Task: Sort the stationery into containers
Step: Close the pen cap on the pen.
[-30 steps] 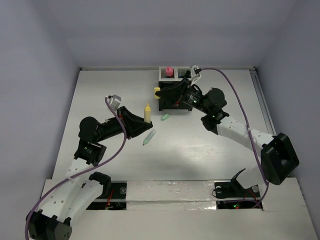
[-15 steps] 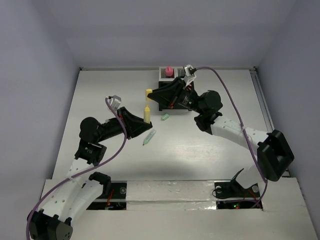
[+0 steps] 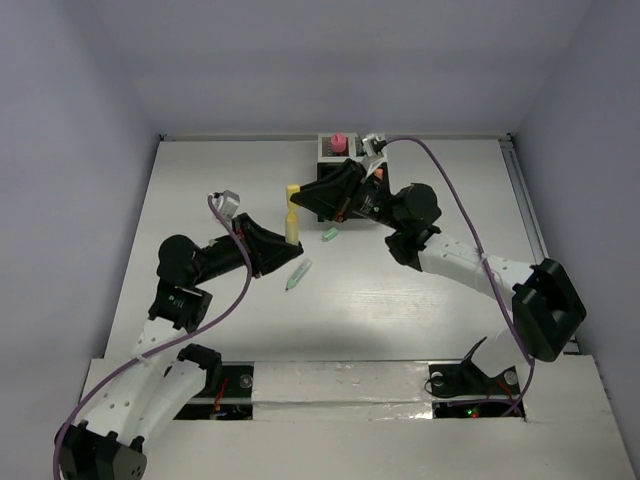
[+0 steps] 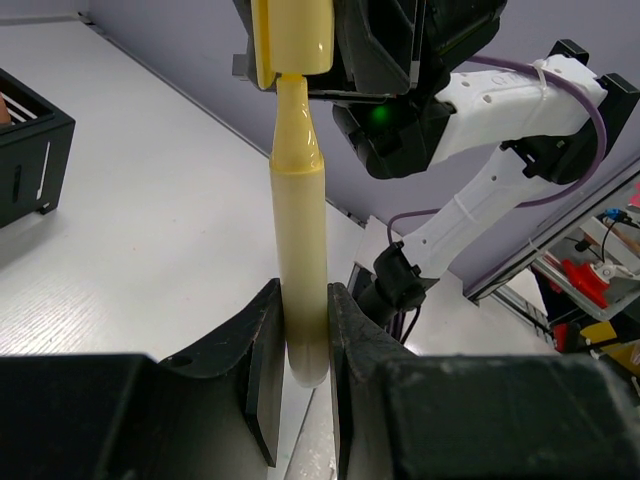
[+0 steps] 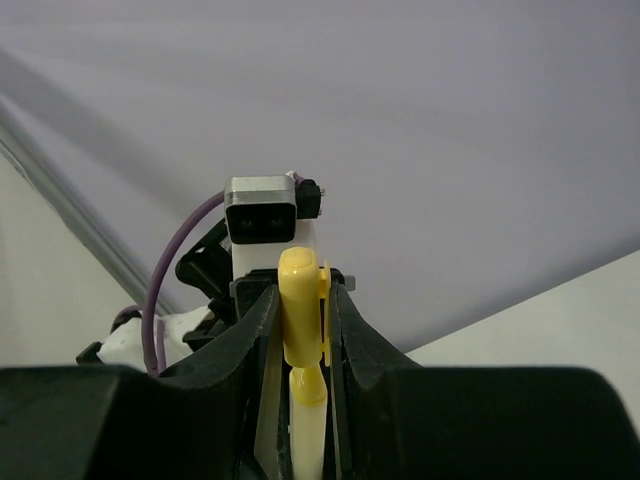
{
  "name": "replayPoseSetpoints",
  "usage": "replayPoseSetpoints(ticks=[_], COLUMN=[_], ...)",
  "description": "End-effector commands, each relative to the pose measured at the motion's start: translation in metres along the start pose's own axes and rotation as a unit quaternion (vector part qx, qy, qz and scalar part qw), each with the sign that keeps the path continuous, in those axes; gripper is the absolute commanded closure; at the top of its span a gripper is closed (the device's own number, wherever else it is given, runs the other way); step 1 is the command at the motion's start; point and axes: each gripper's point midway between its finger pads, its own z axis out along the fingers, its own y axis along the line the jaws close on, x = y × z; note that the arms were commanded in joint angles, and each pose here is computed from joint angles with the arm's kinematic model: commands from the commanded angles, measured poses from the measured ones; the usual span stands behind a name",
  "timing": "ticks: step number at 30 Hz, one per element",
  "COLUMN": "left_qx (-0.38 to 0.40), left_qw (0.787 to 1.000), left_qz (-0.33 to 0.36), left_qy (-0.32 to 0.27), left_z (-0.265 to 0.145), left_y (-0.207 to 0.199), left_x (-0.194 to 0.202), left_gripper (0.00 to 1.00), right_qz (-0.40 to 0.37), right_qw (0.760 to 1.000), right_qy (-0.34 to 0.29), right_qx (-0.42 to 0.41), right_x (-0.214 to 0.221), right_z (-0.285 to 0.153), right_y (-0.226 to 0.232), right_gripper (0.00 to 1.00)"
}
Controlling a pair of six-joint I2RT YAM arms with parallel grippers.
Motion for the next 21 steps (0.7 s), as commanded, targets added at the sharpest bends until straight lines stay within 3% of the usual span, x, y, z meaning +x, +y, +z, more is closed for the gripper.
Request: replayPoseSetpoints(ticks=[1, 10, 21], left_qx=[0.012, 0.013, 0.019], left_qw=[0.999, 0.999, 0.994], left_qz=[0.034, 0.038, 0.05], left_qy=[-0.019, -0.024, -0.093], left_z=[-0.002, -0.002, -0.004], left_y=[-0.009, -0.011, -0.023], left_x=[-0.011, -0.013, -0.044], left_gripper=[1.0, 1.0, 1.0], right_qz=[-0.019, -0.006, 0.015], right_qw=[0.999, 0.999, 0.997], right_qy=[-0.009, 0.004, 0.011], right_qx=[-0.038, -0.039, -0.081], right_x=[0.0, 0.016, 0.041], right_z=[0.004, -0.001, -0.011], right_y=[0.018, 0.012, 0.027], right_gripper=[1.0, 1.0, 1.0])
